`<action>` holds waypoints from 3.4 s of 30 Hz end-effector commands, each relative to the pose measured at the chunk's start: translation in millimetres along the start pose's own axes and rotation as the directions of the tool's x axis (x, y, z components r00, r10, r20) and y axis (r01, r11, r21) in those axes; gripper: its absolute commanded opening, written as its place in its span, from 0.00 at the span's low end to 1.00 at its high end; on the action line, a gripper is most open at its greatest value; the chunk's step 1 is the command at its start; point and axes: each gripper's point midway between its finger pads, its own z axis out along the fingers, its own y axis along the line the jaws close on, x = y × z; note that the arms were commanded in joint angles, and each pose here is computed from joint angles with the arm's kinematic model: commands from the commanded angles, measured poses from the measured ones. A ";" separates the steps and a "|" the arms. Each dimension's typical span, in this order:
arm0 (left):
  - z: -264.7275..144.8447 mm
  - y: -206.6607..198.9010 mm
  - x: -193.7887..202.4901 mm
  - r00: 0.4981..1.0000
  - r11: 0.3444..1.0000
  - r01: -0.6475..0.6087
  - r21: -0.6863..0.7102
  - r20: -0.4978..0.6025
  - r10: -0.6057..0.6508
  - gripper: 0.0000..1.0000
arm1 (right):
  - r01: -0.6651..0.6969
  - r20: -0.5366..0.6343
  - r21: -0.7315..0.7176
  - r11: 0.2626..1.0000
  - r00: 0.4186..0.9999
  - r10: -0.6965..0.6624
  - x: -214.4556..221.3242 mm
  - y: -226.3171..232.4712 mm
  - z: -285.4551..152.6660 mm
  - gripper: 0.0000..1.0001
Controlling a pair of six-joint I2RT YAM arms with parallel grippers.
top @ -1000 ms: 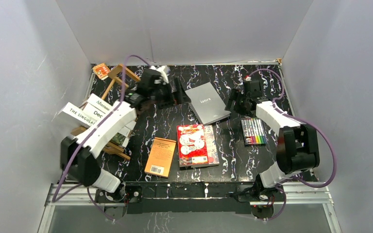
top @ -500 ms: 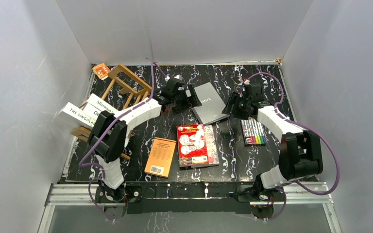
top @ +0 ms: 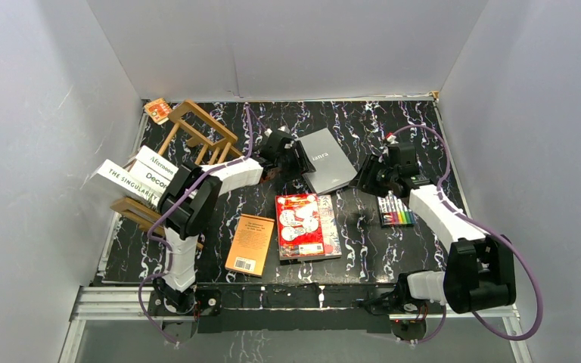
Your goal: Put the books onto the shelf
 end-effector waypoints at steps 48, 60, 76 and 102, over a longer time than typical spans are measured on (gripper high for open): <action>-76.9 -82.3 -38.6 0.941 0.888 0.288 0.357 -0.276 -0.194 0.00 | -0.168 0.121 -0.076 0.983 0.977 0.176 -40.4 17.5 -26.5 0.91; -129.8 -30.7 24.7 0.937 0.919 0.265 0.291 -0.301 -0.175 0.00 | -0.181 0.019 -0.156 0.971 0.982 0.186 -9.4 14.1 -0.4 0.96; -130.0 10.2 37.2 0.963 0.979 0.138 0.150 -0.252 -0.097 0.09 | -0.137 -0.100 -0.238 0.962 0.988 0.116 0.5 13.1 47.7 0.95; -46.5 17.1 1.8 0.981 0.963 0.191 0.188 -0.053 -0.185 0.82 | -0.168 -0.155 -0.352 0.921 0.981 0.120 26.2 20.2 50.6 0.82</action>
